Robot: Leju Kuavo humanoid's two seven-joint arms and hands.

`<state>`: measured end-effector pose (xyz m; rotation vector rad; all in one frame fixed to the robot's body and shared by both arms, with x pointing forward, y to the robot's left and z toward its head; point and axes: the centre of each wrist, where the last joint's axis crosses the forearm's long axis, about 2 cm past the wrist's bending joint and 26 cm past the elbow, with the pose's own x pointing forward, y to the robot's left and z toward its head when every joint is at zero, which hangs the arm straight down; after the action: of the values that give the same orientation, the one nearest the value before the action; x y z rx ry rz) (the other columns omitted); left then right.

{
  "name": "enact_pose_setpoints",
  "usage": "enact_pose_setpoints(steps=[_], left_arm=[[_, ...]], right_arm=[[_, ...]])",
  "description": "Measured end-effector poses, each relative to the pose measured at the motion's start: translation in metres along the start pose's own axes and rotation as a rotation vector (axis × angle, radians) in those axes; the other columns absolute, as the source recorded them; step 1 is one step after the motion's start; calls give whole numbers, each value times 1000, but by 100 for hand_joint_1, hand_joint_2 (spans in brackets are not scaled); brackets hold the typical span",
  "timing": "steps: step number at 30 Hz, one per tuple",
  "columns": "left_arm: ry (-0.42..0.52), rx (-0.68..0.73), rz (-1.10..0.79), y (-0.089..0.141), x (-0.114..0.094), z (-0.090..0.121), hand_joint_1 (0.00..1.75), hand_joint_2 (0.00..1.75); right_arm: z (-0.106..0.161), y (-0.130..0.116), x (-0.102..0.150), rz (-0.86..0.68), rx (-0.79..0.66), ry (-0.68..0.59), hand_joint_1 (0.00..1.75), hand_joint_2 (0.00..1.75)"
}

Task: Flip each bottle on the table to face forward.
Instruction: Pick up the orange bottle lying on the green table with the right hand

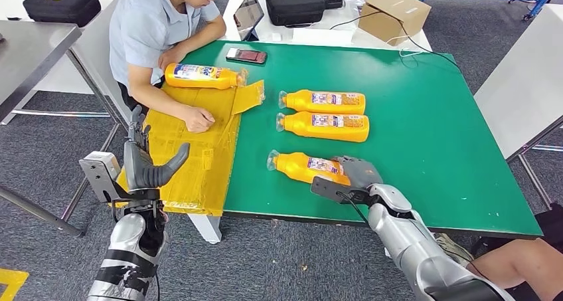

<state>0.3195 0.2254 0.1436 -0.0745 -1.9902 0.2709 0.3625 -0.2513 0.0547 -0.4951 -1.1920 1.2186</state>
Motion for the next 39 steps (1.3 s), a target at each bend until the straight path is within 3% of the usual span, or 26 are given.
enact_pose_setpoints(steps=[6,14,19,30,39], left_arm=[[3,-1,6,0,0,0,0,175],[34,30,184,-10,-1,1,0,175],[50,-42,275,-23,-4,21,0,175],[62,-182,306,-36,-5,54,0,175],[101,-337,321,-57,-7,66,0,175]], right_arm=[[1,1,0,-43,-27,-59,175,175],[5,11,23,-420,-173,-329,175,175],[15,11,47,-611,-311,-446,175,175],[37,5,76,-750,-487,-625,175,175],[29,21,122,-733,-364,-732,175,175]])
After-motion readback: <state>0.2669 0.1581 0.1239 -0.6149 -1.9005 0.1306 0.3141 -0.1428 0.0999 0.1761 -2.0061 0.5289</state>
